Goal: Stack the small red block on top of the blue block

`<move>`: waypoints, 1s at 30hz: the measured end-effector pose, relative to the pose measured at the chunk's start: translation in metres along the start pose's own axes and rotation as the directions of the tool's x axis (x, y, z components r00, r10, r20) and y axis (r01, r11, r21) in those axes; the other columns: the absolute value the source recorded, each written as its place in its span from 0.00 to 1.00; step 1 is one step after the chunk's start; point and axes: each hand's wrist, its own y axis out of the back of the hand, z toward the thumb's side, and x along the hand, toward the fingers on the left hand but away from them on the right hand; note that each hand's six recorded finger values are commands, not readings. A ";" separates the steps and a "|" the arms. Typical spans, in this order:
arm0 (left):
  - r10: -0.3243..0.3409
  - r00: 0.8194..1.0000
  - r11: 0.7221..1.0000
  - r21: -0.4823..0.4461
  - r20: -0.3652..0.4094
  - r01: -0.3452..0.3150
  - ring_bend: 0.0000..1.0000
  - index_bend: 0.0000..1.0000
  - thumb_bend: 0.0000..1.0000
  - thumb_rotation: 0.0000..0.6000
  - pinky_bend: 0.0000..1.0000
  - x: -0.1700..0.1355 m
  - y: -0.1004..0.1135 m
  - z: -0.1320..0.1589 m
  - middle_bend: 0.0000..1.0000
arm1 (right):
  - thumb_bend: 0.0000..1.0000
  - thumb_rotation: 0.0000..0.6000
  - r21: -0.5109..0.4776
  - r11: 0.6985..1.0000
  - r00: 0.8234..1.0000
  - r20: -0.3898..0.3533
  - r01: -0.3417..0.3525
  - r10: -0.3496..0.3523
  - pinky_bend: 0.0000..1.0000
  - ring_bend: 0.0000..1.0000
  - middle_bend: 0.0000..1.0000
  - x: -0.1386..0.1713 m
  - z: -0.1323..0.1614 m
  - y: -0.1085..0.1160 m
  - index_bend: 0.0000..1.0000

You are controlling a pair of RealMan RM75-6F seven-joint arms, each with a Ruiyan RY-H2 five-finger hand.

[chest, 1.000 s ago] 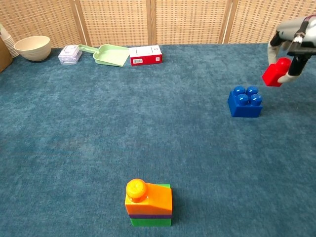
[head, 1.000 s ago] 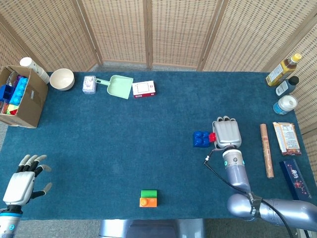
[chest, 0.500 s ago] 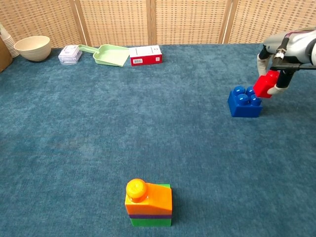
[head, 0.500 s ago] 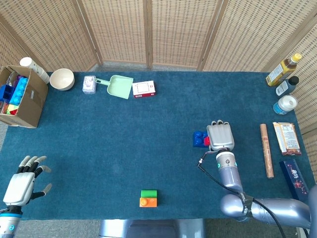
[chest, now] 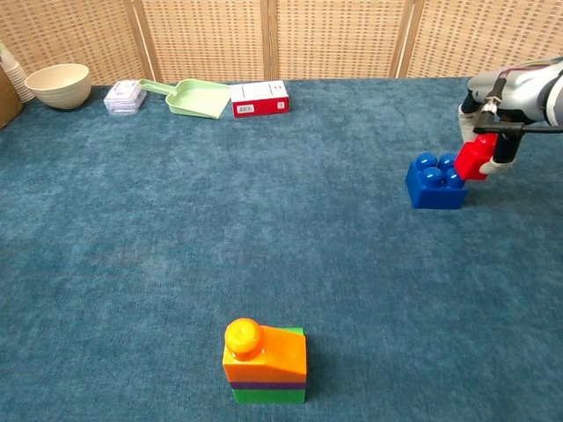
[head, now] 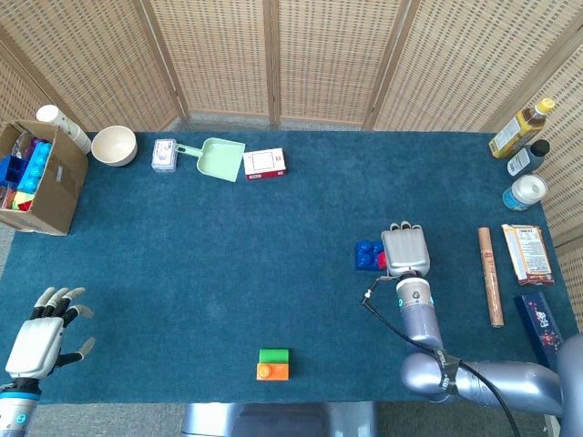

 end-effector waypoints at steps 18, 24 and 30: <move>-0.004 1.000 1.000 -0.004 -0.006 0.004 0.13 0.40 0.33 1.00 0.00 0.000 -0.003 -0.003 0.18 | 0.27 1.00 0.013 1.000 1.000 0.018 -0.017 0.017 0.32 0.20 0.28 -0.009 0.001 -0.006 0.61; -0.004 1.000 1.000 -0.006 -0.008 0.004 0.13 0.40 0.33 1.00 0.00 0.000 -0.003 -0.004 0.18 | 0.27 1.00 0.017 1.000 1.000 0.019 -0.018 0.018 0.32 0.20 0.28 -0.010 0.003 -0.006 0.61; -0.005 1.000 1.000 -0.008 -0.011 0.005 0.13 0.40 0.33 1.00 0.00 0.000 -0.004 -0.005 0.18 | 0.27 1.00 0.022 1.000 1.000 0.020 -0.022 0.022 0.32 0.20 0.28 -0.011 0.006 -0.007 0.61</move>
